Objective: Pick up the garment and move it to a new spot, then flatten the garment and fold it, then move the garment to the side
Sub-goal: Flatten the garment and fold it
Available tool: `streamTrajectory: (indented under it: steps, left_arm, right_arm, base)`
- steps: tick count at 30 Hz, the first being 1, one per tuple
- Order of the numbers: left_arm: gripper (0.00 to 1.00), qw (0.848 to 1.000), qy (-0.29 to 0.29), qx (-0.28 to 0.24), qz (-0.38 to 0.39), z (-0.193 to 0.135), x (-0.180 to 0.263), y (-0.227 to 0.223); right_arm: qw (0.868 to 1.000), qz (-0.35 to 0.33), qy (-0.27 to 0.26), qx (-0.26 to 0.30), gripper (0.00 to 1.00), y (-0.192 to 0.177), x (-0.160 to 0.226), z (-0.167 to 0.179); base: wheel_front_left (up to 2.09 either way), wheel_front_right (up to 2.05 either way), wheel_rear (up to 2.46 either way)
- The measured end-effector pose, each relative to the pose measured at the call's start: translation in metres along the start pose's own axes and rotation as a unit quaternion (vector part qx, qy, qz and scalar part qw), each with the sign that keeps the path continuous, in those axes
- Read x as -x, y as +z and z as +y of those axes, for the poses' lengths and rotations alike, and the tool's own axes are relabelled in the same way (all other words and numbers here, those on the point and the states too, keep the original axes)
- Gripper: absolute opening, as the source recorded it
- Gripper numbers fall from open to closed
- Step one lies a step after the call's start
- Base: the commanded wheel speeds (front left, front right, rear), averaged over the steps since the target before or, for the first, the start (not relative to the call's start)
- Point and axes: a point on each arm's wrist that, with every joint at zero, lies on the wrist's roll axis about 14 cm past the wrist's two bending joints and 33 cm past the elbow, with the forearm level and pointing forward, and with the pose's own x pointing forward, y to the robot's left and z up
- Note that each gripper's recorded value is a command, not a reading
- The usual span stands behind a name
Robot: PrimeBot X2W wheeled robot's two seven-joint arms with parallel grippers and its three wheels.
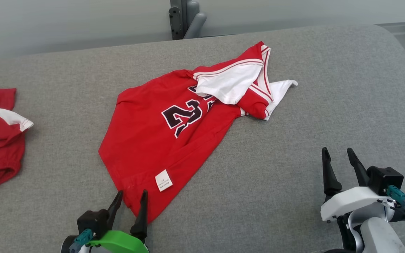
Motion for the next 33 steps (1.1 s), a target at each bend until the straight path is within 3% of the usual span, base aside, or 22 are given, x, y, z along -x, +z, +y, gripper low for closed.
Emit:
streamTrajectory:
  steps: [11, 12, 13, 14, 19, 23, 33]
  left_arm:
    - [1.00, 1.000, 0.009, 0.023, 0.019, 0.008, -0.019, -0.010]
    - [0.47, 1.000, 0.007, 0.024, 0.019, 0.007, -0.022, -0.010]
    - [0.19, 1.000, 0.005, 0.025, 0.018, 0.006, -0.024, -0.009]
    - [0.00, 1.000, 0.001, 0.026, 0.014, 0.003, -0.026, -0.007]
    - [0.00, 1.000, -0.006, 0.022, -0.004, -0.001, -0.029, 0.005]
    - [0.00, 0.997, -0.001, -0.015, -0.073, 0.007, -0.036, 0.052]
    - [0.00, 0.971, -0.003, -0.116, -0.211, 0.017, -0.024, 0.157]
  right_arm:
    - [1.000, 0.009, -0.009, 0.005, 1.00, -0.006, -0.009, -0.007]
    - [1.000, 0.008, -0.008, 0.007, 1.00, -0.006, -0.012, -0.007]
    - [1.000, 0.009, -0.008, 0.008, 1.00, -0.006, -0.012, -0.007]
    - [1.000, 0.009, -0.009, 0.008, 1.00, -0.006, -0.011, -0.008]
    - [1.000, 0.007, -0.013, 0.008, 1.00, -0.004, -0.011, -0.011]
    - [1.000, 0.001, -0.016, 0.005, 1.00, 0.000, -0.011, -0.012]
    - [1.000, 0.000, -0.001, -0.004, 1.00, -0.001, -0.014, 0.001]
  base:
    - [0.00, 0.00, 0.00]
    - [0.00, 0.00, 0.00]
    - [0.00, 0.00, 0.00]
    - [0.00, 0.00, 0.00]
    - [0.00, 0.00, 0.00]
    - [0.00, 0.00, 0.00]
    - [0.00, 0.00, 0.00]
